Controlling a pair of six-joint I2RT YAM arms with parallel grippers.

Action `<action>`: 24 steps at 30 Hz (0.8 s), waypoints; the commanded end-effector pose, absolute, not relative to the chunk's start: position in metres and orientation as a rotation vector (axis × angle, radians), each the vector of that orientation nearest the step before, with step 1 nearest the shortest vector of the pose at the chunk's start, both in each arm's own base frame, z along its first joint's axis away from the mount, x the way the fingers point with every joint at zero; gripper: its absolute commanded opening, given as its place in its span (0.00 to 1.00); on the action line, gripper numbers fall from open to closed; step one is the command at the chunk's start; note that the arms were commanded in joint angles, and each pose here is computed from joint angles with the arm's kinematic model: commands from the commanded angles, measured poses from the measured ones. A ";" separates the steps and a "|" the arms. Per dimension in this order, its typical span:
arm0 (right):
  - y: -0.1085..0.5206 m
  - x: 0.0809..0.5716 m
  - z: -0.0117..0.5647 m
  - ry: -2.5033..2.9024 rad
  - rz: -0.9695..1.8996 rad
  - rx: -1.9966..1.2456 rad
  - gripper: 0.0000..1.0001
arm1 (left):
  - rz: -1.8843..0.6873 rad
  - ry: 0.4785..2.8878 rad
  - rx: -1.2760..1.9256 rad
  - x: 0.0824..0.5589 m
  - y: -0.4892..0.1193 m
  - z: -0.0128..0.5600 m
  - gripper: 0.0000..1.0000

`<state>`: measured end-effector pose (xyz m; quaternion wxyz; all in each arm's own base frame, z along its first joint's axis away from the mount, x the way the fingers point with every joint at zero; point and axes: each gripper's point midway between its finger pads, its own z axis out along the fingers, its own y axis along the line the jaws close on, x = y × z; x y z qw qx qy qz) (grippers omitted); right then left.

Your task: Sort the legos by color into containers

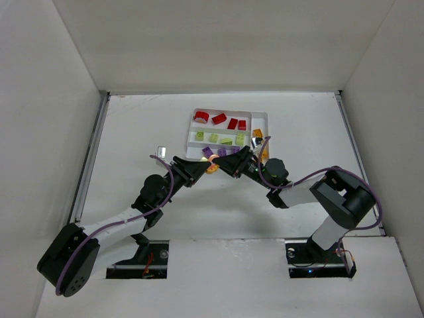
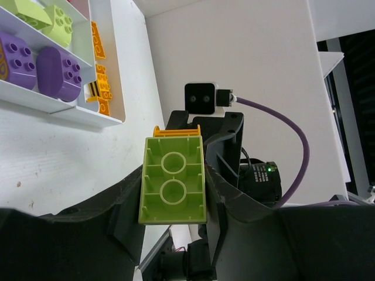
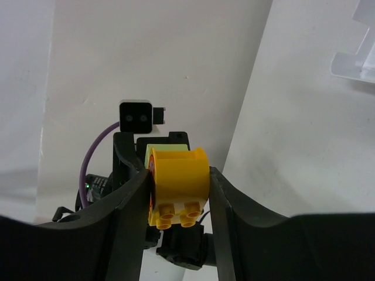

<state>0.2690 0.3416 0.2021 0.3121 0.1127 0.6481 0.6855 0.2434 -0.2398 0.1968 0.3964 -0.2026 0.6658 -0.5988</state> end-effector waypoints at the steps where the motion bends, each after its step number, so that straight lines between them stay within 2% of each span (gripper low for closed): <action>1: 0.334 0.264 0.257 1.454 1.894 0.204 0.43 | -1.598 1.533 -0.444 0.242 -0.242 0.246 0.40; 7: 0.321 0.268 0.252 1.467 1.853 0.217 0.43 | -1.582 1.523 -0.447 0.246 -0.237 0.247 0.48; 15: 0.311 0.270 0.243 1.486 1.832 0.229 0.43 | -1.536 1.545 -0.460 0.250 -0.231 0.239 0.48; 24: 0.314 0.270 0.236 1.504 1.838 0.239 0.43 | -1.528 1.560 -0.444 0.252 -0.238 0.238 0.36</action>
